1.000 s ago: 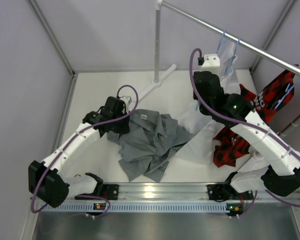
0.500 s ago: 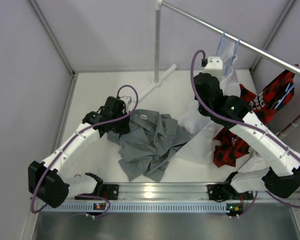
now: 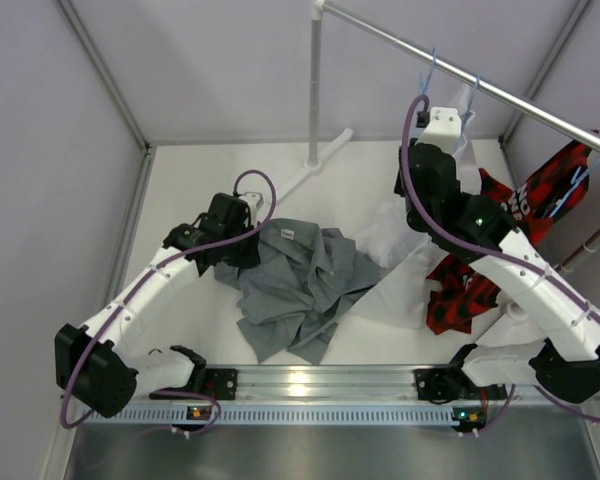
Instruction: Place the shirt on the hanger
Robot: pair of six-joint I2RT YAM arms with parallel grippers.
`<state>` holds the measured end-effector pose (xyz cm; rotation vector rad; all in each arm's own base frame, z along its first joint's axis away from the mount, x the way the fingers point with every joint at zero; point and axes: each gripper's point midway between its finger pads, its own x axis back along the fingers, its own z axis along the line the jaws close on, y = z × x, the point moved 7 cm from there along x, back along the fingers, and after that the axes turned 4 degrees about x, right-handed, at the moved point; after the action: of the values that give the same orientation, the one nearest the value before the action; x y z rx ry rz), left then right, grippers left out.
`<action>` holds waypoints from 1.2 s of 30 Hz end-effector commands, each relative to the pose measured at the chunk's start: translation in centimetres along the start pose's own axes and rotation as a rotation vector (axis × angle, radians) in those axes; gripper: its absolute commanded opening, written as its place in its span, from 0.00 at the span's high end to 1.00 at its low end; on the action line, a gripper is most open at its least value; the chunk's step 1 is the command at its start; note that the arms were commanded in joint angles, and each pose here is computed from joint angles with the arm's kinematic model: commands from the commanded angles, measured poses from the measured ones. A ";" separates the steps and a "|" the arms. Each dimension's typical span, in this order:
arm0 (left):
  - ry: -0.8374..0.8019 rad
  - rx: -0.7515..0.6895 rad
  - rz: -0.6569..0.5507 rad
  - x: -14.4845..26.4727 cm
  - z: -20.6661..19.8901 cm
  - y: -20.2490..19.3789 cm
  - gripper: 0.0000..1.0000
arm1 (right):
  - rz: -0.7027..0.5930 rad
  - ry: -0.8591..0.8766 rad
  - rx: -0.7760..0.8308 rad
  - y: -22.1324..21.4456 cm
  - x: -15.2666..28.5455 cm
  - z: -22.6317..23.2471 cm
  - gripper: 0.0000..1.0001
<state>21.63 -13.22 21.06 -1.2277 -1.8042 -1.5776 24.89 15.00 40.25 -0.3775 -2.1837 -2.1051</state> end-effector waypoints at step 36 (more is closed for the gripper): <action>0.024 0.022 -0.139 1.5 0.1 1.9 1.00 | -0.248 0.539 0.080 5.3 4.4 0.7 1.00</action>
<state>21.56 -12.89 21.39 -1.1888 -1.8178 -1.5927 23.34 16.39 46.34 0.3190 -2.0996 -2.0267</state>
